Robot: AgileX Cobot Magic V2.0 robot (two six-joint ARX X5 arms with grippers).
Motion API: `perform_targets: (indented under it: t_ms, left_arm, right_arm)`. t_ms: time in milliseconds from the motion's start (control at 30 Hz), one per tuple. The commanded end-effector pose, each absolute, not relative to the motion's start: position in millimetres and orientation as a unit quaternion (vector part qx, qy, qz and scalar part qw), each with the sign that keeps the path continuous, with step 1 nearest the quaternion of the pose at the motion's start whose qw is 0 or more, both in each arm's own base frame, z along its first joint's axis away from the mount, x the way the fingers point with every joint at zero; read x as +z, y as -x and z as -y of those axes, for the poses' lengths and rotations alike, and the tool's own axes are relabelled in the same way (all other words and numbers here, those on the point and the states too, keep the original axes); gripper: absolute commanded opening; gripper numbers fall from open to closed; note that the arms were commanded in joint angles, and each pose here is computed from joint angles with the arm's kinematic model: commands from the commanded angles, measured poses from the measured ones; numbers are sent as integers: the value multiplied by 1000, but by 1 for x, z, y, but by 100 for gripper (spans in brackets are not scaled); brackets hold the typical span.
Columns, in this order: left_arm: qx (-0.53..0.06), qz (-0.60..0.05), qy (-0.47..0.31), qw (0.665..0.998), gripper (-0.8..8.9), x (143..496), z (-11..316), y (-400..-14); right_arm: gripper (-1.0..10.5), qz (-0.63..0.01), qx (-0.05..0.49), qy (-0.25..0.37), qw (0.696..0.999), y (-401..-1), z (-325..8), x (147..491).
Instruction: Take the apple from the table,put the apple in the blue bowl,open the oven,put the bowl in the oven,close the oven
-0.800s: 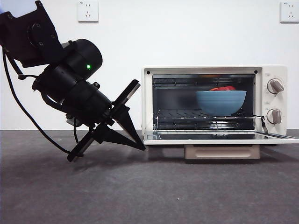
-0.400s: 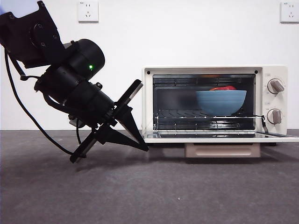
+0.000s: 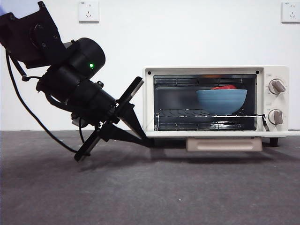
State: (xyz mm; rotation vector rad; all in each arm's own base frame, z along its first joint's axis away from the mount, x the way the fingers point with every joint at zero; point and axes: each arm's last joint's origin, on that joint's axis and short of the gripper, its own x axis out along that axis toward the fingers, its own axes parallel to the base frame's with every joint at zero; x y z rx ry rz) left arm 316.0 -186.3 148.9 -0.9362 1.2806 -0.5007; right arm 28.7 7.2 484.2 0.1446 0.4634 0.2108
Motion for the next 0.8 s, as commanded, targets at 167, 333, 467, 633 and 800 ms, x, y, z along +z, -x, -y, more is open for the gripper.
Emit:
perform_targets:
  t_ms: [167, 333, 467, 633, 800]
  left_arm:
    - [-289, -521, 421, 684, -7, 188, 203, -337]
    - [-310, -485, 425, 699, -7, 216, 208, -350]
    - [-310, -458, 425, 717, -7, 235, 208, -360]
    - [-306, -427, 434, 732, -7, 251, 198, -372]
    - [-278, -410, 449, 744, -7, 254, 178, -383]
  right_arm:
    - [-12, -243, 105, -71, 962, -28, -7, 481]
    - [-12, -243, 105, -70, 962, -28, -7, 481]
    - [-12, -242, 106, -63, 962, -28, -7, 481]
    - [-11, -242, 107, -62, 962, -28, -7, 481]
    - [0, -242, 107, -62, 962, -28, -7, 481]
